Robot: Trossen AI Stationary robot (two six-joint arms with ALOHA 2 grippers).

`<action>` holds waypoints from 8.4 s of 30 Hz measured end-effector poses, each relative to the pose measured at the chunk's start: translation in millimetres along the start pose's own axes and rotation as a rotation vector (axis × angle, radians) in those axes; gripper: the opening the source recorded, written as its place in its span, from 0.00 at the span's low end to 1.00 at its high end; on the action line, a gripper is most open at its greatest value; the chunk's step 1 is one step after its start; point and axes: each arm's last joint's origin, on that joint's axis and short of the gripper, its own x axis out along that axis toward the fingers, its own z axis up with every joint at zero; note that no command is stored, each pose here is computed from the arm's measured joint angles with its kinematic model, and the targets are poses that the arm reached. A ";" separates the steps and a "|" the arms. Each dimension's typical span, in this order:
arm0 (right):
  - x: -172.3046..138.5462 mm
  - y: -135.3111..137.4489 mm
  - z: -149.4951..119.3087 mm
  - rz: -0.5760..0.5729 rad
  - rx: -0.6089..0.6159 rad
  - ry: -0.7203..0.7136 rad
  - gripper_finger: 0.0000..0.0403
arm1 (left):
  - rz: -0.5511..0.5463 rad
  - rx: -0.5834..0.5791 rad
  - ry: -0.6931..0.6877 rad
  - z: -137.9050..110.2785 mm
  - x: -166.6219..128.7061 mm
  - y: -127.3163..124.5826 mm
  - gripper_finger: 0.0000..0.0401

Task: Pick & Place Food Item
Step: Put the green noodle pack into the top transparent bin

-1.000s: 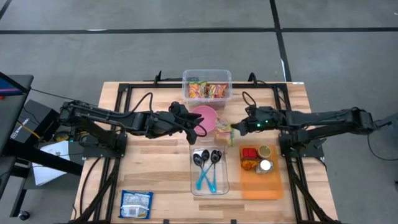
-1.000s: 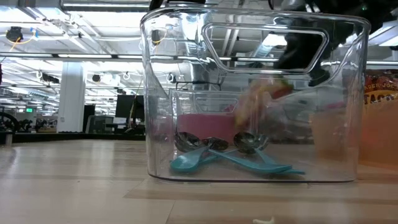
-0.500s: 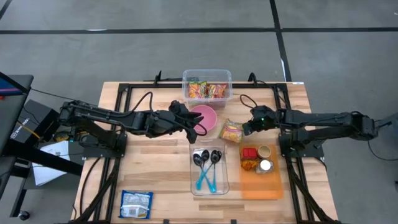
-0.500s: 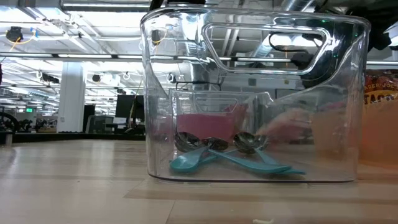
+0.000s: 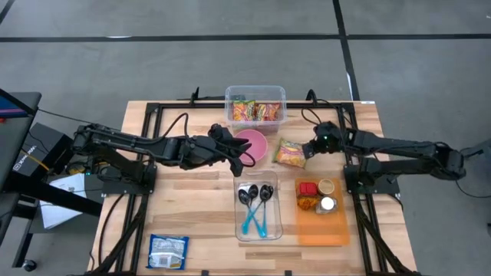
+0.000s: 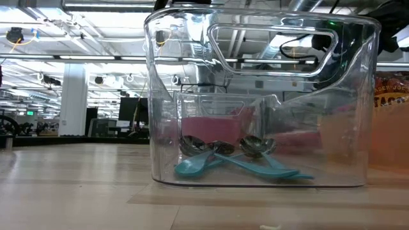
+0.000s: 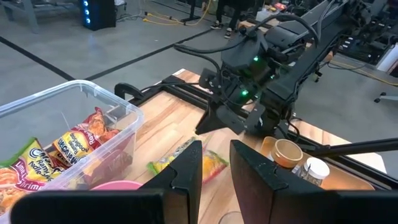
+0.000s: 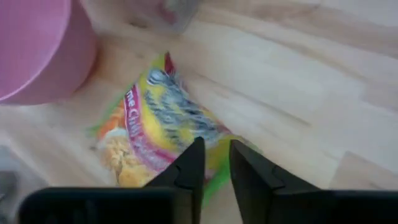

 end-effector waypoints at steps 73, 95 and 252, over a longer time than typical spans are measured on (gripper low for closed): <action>23.0 78.5 10.6 -0.080 0.018 0.233 0.00 | -0.060 0.051 0.052 -11.7 -13.7 -17.7 0.19; -10.2 81.9 19.2 0.029 0.025 0.096 0.00 | -0.059 0.050 0.051 -11.6 -13.6 -17.6 0.19; 35.9 126.3 138.1 0.098 1.260 -0.438 0.00 | 0.003 -0.090 0.055 20.4 -100.5 21.3 0.19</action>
